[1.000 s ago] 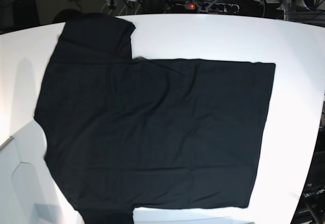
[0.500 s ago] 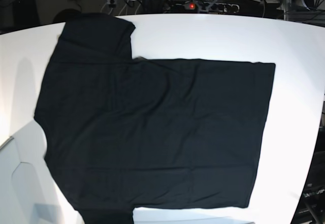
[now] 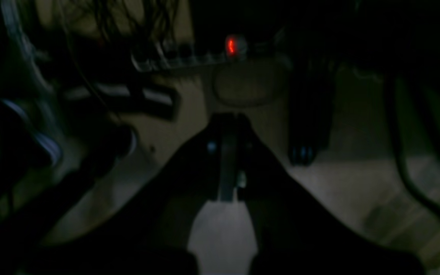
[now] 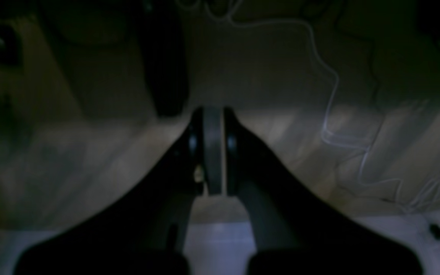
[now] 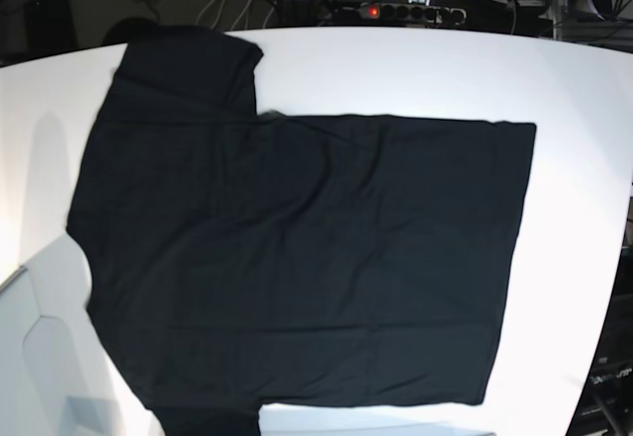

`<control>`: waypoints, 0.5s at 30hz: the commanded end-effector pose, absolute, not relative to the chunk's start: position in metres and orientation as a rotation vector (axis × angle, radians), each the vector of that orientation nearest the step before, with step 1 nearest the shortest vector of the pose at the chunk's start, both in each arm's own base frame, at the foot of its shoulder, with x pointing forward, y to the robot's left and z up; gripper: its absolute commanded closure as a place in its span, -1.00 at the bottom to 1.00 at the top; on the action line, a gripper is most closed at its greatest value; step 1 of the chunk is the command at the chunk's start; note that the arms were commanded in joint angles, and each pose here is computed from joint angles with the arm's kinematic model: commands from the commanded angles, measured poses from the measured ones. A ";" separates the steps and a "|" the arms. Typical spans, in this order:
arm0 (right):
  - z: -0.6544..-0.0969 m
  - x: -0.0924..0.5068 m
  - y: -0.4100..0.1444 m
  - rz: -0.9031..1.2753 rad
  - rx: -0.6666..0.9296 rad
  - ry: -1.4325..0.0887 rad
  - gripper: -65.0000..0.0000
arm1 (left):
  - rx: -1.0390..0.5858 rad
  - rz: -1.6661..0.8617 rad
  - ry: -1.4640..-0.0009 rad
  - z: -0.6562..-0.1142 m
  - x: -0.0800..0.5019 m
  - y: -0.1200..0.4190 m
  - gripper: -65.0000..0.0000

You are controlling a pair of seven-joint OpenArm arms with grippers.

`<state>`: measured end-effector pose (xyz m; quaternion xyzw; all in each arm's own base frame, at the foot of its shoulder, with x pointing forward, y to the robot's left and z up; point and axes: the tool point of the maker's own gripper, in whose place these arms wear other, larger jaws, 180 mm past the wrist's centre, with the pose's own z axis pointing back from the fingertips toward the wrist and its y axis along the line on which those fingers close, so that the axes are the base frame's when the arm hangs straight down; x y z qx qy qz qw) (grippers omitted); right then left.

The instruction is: Fold the T-shirt properly

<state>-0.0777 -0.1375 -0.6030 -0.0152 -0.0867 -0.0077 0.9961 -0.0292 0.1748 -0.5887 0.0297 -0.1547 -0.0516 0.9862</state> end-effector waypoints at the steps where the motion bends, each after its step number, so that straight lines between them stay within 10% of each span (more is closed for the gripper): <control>1: -0.593 -0.085 -0.141 -0.012 -0.033 -0.190 1.00 | 0.058 -0.116 -0.318 -0.579 -0.040 0.176 1.00; 15: -0.454 -0.067 -0.164 0.094 -0.053 -0.437 1.00 | -0.013 -0.238 -0.576 -0.444 -0.016 0.159 1.00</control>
